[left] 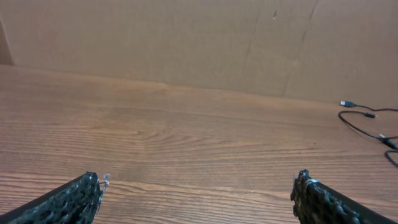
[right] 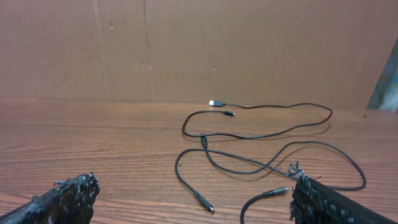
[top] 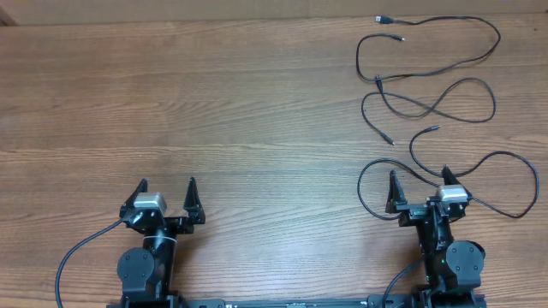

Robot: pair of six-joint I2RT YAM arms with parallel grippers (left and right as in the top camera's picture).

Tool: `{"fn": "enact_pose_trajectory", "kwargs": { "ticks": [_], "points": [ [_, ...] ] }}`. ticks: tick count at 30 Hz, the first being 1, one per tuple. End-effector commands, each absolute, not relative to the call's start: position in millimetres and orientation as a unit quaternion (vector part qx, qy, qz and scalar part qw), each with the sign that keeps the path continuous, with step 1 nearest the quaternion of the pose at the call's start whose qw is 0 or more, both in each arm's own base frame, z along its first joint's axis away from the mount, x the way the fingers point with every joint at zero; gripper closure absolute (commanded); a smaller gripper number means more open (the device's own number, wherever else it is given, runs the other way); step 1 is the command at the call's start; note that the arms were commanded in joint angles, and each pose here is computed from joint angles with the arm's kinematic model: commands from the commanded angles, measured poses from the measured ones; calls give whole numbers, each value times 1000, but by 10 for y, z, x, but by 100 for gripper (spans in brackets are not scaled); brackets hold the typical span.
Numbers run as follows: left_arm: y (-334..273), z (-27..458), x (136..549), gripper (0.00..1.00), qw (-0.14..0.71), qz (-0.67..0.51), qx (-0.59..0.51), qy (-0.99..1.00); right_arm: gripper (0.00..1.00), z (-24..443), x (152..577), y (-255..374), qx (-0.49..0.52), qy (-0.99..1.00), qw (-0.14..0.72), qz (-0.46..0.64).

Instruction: Untangle cables

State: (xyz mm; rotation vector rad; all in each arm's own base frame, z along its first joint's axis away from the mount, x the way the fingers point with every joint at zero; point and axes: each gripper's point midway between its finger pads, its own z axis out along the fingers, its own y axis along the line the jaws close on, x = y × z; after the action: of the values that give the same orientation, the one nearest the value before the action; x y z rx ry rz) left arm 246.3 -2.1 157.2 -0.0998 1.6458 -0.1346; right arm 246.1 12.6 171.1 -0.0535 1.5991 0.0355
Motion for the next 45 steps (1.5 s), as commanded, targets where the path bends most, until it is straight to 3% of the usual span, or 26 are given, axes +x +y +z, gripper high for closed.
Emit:
{"fn": "enact_pose_trajectory", "kwargs": {
  "ticks": [1,45],
  "points": [
    [26,1559,2460,1,679,-29,-29,733,0,1695,2462,125,-22,715,698,18],
    [115,1552,2458,1,679,9,-26,734,0,1695,2462,125,-22,715,698,18]
  ]
}}
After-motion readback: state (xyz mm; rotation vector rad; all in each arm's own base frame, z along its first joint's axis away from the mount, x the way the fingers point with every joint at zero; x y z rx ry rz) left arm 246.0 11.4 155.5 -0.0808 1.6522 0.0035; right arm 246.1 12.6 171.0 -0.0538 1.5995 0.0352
